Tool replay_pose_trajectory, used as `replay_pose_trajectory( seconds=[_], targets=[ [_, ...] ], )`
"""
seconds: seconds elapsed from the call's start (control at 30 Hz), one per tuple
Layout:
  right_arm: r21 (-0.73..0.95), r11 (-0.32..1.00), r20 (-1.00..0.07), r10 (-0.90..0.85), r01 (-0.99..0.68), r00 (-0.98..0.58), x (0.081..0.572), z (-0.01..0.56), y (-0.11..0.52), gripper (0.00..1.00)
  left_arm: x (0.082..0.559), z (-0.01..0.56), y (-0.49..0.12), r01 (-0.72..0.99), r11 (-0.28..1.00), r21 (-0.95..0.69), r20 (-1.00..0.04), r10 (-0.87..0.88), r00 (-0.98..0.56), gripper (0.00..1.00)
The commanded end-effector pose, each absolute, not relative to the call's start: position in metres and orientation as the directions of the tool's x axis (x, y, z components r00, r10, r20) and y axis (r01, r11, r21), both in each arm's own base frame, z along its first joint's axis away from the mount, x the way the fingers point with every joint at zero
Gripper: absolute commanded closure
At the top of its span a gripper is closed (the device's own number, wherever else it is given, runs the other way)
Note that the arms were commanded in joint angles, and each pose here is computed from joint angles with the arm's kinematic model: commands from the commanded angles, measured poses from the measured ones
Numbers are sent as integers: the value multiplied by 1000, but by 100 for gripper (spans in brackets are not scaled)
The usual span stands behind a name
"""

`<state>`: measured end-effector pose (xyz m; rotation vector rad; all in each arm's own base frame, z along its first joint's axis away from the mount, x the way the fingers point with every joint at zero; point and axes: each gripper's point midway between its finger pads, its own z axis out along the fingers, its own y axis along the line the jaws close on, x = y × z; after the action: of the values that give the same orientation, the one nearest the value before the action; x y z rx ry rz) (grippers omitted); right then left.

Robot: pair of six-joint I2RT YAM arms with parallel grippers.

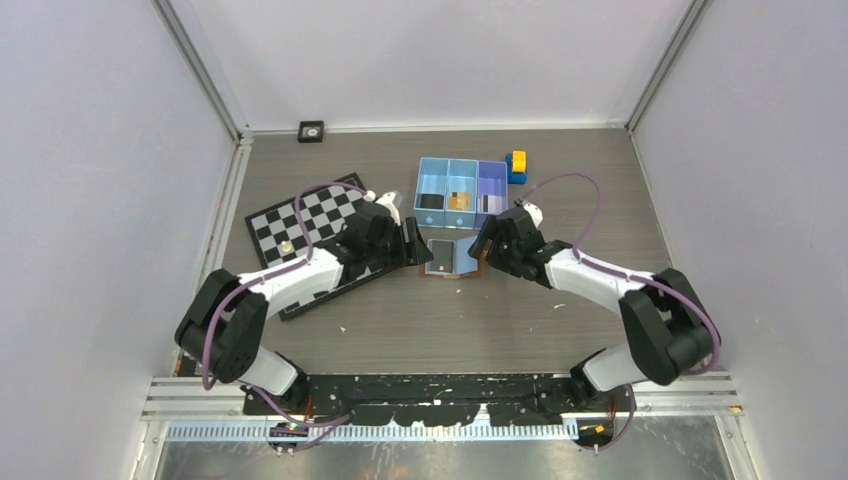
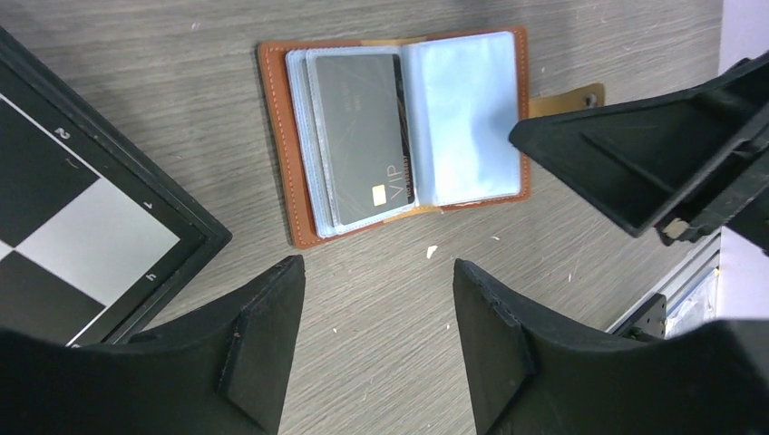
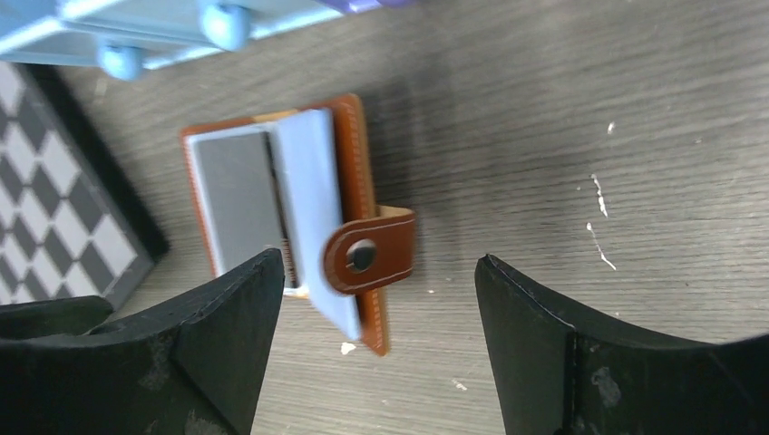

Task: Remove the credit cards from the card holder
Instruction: Pick up the card holder from the center of the board.

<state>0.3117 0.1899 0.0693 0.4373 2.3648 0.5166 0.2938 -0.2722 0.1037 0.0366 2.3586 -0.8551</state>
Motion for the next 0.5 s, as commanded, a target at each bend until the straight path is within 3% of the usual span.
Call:
replay_pose_trajectory(
  seconds=[0.0,0.23,0.37,0.47],
  targets=[
    [495,844,-500,470,205,-727,321,61,200,18,308,107,-284,218,737,-639,-536,-224,-814,39],
    [584,787,-395,489,198,-778,316,42,223,17,316,85,-288,176,724,-667,-476,-231,-849,42],
    [614,764,-360,494,198,-791,315,36,229,24,317,87,-287,169,703,-691,-461,-248,-852,43],
    [638,744,-341,504,198,-794,316,34,232,36,317,92,-284,175,702,-690,-476,-259,-841,43]
  ],
)
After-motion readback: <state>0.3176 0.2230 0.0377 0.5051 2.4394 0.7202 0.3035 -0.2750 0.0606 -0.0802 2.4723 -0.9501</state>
